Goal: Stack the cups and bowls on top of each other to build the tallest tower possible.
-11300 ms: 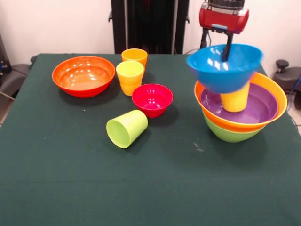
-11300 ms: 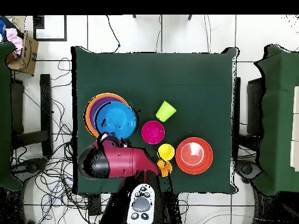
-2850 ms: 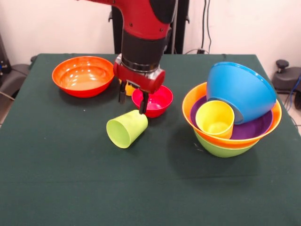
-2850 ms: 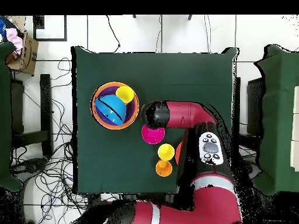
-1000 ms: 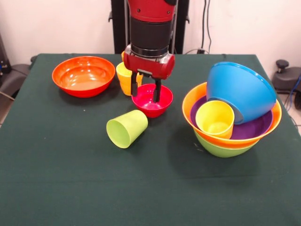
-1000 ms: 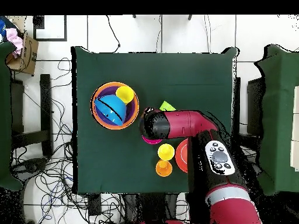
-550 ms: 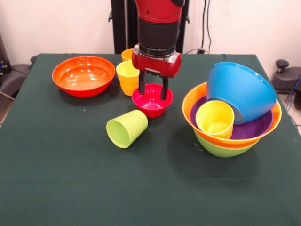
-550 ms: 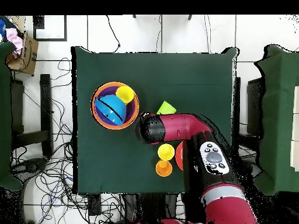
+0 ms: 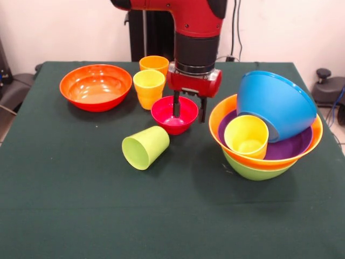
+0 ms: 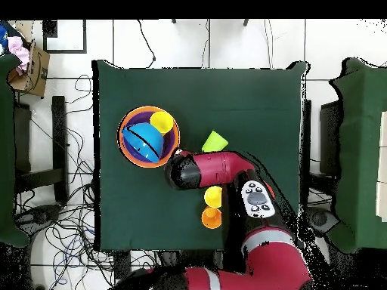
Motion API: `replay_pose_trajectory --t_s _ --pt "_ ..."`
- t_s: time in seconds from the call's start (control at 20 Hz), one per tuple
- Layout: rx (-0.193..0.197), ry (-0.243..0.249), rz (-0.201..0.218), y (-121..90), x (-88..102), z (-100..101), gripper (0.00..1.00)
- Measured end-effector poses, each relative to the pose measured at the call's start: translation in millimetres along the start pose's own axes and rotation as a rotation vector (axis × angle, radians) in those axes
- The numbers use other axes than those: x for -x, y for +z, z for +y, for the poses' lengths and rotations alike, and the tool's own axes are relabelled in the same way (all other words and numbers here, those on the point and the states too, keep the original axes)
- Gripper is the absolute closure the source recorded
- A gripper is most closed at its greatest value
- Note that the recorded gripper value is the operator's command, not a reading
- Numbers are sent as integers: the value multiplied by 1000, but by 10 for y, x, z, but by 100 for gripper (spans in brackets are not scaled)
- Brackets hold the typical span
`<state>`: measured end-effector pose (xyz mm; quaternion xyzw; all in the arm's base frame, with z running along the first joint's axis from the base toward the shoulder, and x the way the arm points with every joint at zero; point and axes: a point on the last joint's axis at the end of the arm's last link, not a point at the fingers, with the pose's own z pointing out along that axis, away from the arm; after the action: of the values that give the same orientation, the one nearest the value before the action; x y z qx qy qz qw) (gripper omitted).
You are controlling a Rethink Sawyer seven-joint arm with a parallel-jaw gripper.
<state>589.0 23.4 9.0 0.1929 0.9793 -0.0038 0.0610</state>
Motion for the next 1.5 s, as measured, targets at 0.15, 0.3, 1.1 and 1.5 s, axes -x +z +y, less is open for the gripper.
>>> replay_pose_trajectory --t_s 0.15,0.3,1.1,1.5 --pt "-5 -7 -6 51 -47 -1 0" --pt "-17 -15 -4 127 -128 -25 0" --pt "-105 12 14 215 -210 -466 0" --pt "-149 -3 52 365 -418 -564 0"
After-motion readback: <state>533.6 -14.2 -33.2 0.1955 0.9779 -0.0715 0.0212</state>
